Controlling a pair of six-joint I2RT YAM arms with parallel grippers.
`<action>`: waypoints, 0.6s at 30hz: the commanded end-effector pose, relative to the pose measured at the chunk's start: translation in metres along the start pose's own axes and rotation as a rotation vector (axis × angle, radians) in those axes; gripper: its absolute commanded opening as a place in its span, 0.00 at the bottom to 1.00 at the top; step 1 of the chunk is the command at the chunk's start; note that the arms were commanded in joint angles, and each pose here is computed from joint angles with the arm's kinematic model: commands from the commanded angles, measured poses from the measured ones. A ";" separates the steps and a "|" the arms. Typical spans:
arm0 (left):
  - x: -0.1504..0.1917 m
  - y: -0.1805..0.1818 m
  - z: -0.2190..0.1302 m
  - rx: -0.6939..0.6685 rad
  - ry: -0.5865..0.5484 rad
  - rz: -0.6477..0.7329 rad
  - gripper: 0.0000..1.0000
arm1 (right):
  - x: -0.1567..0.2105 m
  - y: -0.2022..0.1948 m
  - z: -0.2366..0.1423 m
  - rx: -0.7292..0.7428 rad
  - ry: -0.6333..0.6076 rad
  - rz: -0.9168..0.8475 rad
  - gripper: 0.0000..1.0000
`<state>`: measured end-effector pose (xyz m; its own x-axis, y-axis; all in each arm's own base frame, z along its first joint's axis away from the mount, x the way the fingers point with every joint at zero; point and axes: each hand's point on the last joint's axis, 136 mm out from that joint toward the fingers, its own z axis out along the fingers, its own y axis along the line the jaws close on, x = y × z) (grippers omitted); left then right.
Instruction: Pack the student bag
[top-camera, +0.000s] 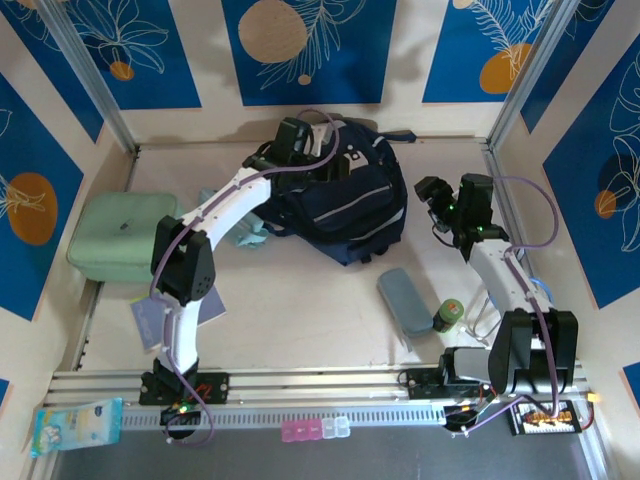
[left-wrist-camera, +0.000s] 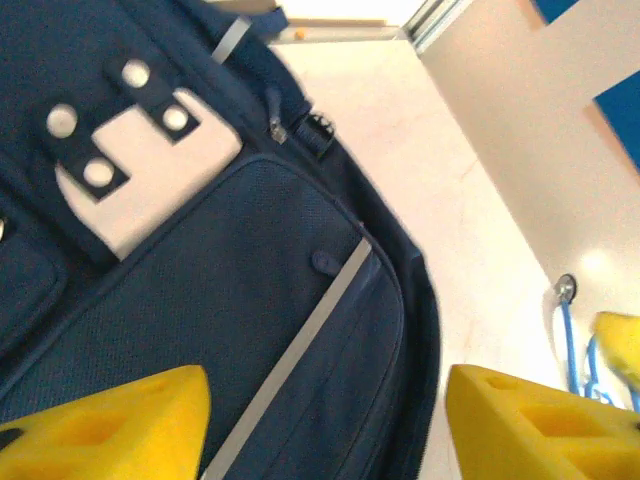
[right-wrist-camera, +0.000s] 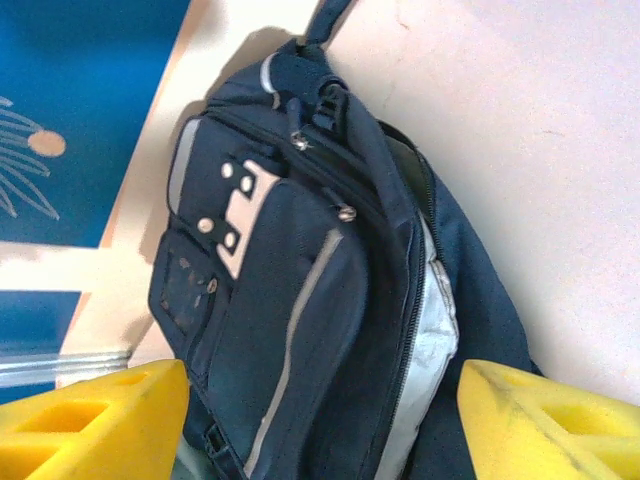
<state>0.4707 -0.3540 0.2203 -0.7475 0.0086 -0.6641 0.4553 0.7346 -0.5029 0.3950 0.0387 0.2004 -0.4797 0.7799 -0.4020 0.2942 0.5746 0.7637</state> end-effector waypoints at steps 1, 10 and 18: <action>0.016 0.022 -0.027 -0.111 0.025 -0.035 0.69 | 0.003 0.033 -0.013 -0.058 0.032 -0.156 0.76; 0.101 0.104 -0.137 -0.497 0.033 -0.182 0.96 | 0.059 0.078 0.009 -0.111 0.198 -0.329 0.88; 0.194 0.179 -0.217 -0.740 -0.017 -0.427 1.00 | 0.106 0.109 0.031 -0.171 0.306 -0.381 0.88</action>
<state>0.3263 -0.1090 0.1522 -0.7803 -0.2892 -0.5545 -0.1472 0.9467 -0.2865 0.4003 0.1747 0.2122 -0.7456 0.4376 -0.5026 -0.0135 0.7442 0.6678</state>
